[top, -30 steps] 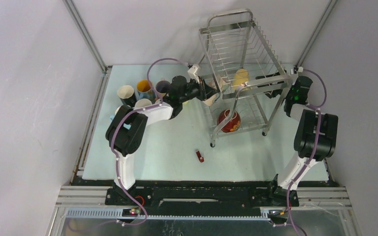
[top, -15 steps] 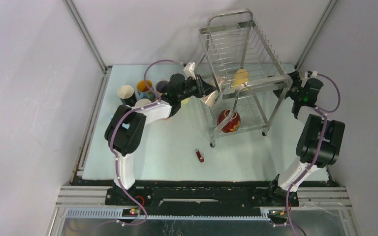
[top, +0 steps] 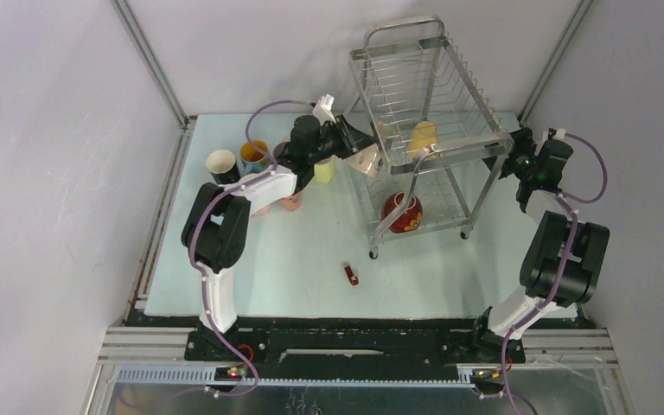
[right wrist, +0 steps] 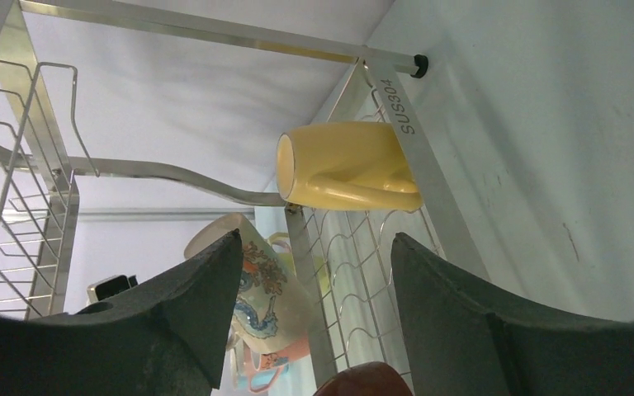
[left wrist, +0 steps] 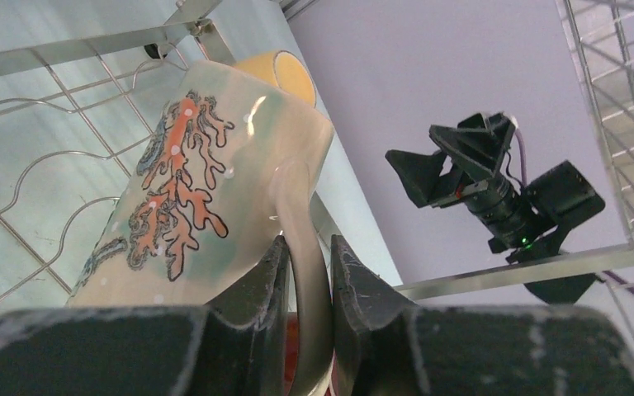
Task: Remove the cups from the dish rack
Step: Unload the cup from the dish rack, then place the cup at the center of the board.
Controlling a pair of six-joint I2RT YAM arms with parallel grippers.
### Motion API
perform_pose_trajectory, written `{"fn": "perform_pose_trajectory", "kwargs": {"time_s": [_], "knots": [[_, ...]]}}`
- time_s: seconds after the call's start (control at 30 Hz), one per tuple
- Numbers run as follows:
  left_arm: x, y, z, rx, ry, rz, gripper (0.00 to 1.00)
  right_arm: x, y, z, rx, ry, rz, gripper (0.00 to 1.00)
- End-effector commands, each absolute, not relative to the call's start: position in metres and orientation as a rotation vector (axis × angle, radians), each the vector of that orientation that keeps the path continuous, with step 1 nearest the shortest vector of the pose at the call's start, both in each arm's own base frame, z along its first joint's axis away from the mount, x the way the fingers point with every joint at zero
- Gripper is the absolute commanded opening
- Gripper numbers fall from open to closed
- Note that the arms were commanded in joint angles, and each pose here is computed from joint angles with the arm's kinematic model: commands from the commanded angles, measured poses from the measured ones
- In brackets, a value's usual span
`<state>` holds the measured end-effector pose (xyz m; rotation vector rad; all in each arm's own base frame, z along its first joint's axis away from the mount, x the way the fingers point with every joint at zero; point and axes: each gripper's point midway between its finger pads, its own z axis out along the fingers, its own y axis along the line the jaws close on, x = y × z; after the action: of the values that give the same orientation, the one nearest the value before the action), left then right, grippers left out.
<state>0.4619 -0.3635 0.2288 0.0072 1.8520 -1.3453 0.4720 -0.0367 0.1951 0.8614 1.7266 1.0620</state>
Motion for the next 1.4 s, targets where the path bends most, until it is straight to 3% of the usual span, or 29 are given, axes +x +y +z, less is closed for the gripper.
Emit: {"fn": "perform_pose_trajectory", "kwargs": {"time_s": [0.0, 0.5, 1.37], "knots": [[0.457, -0.352, 0.360, 0.005, 1.550, -1.479, 0.00, 0.460, -0.055, 0.212, 0.886, 1.665, 0.986, 0.74], [0.440, -0.333, 0.383, -0.118, 1.556, -1.582, 0.00, 0.411, -0.073, 0.217, 0.967, 1.630, 0.854, 0.76], [0.405, -0.299, 0.376, -0.369, 1.533, -1.741, 0.00, 0.315, -0.019, 0.211, 0.853, 1.752, 0.759, 0.80]]}}
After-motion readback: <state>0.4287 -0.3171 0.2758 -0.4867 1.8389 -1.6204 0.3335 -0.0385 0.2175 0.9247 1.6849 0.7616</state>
